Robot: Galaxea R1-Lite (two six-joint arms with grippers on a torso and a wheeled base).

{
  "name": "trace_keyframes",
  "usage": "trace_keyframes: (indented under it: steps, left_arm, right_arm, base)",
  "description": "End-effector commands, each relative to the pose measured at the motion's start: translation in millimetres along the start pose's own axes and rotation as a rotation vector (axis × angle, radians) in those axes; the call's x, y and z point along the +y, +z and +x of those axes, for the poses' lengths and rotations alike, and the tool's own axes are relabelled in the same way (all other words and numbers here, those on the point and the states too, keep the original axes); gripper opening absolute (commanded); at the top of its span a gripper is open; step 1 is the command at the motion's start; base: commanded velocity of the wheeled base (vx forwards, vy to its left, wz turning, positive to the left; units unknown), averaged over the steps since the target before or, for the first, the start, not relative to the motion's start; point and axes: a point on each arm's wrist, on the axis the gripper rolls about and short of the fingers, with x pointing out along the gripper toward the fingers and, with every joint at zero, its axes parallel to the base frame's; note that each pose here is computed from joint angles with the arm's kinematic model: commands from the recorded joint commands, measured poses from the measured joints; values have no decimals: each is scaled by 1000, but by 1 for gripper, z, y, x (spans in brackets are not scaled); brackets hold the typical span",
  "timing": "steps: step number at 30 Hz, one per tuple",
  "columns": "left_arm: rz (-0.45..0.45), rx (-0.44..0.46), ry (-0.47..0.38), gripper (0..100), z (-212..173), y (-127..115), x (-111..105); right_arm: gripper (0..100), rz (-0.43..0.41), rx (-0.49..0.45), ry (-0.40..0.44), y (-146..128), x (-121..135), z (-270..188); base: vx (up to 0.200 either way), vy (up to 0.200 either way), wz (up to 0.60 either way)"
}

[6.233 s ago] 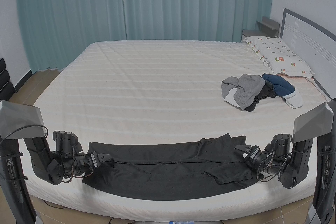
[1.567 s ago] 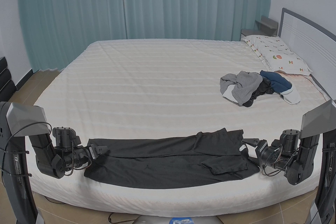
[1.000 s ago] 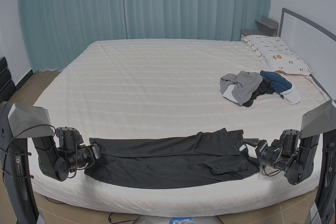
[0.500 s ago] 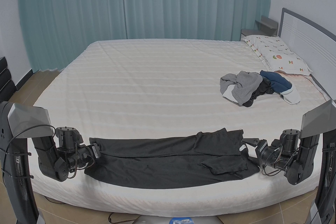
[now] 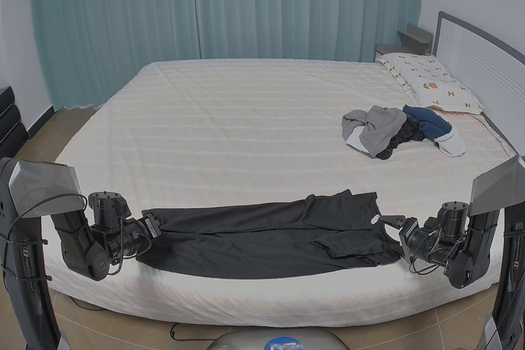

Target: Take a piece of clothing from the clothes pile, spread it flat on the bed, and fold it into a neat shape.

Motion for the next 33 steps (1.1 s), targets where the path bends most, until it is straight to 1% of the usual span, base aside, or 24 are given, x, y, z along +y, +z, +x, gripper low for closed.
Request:
trace_keyframes:
  steps: [1,4,7,10,12,15,19,26,29,30,33]
  left_arm:
    - [-11,-22,-34,0,-6,5,-13]
    - [-11,-15,-39,0,-8,4,-16]
    - [2,-10,-44,0,-11,-1,-24]
    - [8,-27,-32,0,-14,1,-29]
    - [15,-40,-43,0,-18,3,-35]
    - [23,-42,-53,0,-19,5,-42]
    - [33,-38,-40,0,-22,10,-53]
    - [67,-4,-13,0,-28,19,-84]
    - [81,21,-8,0,-27,18,-94]
    - [93,46,-8,0,-26,16,-100]
    - [107,71,-16,0,-24,16,-112]
  right_arm:
    - [100,-3,-3,7,0,1,0]
    - [100,-3,-3,7,0,1,0]
    - [100,-4,-2,6,0,0,0]
    - [100,-2,-2,6,0,0,0]
    - [100,-2,-2,6,0,0,0]
    - [100,-4,-2,6,0,0,0]
    - [100,-2,-1,4,0,0,0]
    - [100,-3,-1,4,0,0,0]
    - [100,-3,-1,4,0,0,0]
    - [100,-4,0,5,-1,0,0]
    - [100,-4,0,5,-1,0,0]
  base:
    - [0,-200,0]
    - [0,-200,0]
    - [0,-200,0]
    - [0,-200,0]
    - [0,-200,0]
    - [0,-200,0]
    - [0,-200,0]
    - [0,-200,0]
    - [0,-200,0]
    - [0,-200,0]
    - [0,-200,0]
